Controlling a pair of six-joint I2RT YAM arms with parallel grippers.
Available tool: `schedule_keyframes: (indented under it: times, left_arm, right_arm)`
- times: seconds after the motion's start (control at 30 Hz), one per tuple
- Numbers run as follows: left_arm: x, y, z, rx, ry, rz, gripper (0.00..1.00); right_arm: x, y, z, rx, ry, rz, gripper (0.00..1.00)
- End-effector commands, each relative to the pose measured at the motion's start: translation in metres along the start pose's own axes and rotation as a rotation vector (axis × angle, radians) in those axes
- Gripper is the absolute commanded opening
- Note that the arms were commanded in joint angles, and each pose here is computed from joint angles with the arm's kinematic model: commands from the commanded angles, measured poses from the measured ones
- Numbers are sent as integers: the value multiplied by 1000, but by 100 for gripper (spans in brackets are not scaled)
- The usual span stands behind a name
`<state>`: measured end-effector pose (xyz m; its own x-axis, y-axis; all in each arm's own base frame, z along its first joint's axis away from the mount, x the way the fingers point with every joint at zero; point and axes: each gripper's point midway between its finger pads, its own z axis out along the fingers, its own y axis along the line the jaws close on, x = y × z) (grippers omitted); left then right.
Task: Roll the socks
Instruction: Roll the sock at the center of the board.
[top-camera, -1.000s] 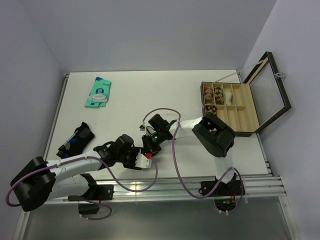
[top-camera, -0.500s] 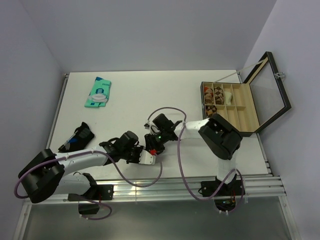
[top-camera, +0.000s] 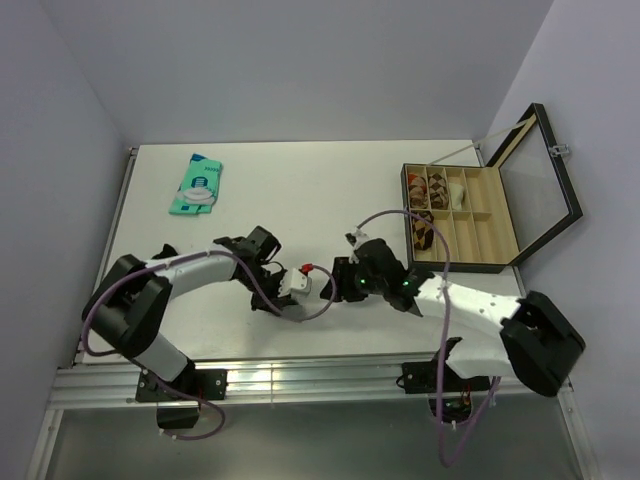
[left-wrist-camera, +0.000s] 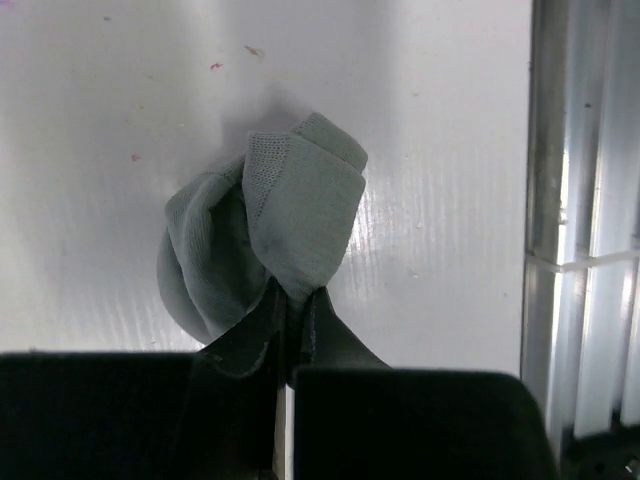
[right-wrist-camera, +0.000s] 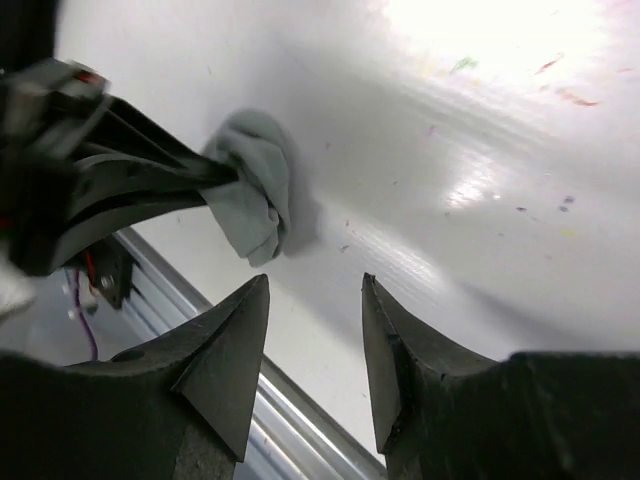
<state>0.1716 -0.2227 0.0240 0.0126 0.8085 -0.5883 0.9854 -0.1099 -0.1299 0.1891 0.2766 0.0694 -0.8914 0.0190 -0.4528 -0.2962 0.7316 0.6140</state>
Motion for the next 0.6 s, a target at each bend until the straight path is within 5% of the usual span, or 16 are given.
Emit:
schedule_keyframes:
  times: [0.0, 0.3, 0.57]
  left_arm:
    - [6, -32, -2, 205, 5, -86, 0]
    - [7, -33, -4, 441, 51, -236, 0]
    - [10, -22, 0, 542, 96, -351, 0]
  right_arm:
    - [-34, 1, -23, 14, -240, 10, 49]
    - [-33, 17, -51, 59, -430, -163, 48]
    - [8, 61, -33, 19, -369, -417, 43]
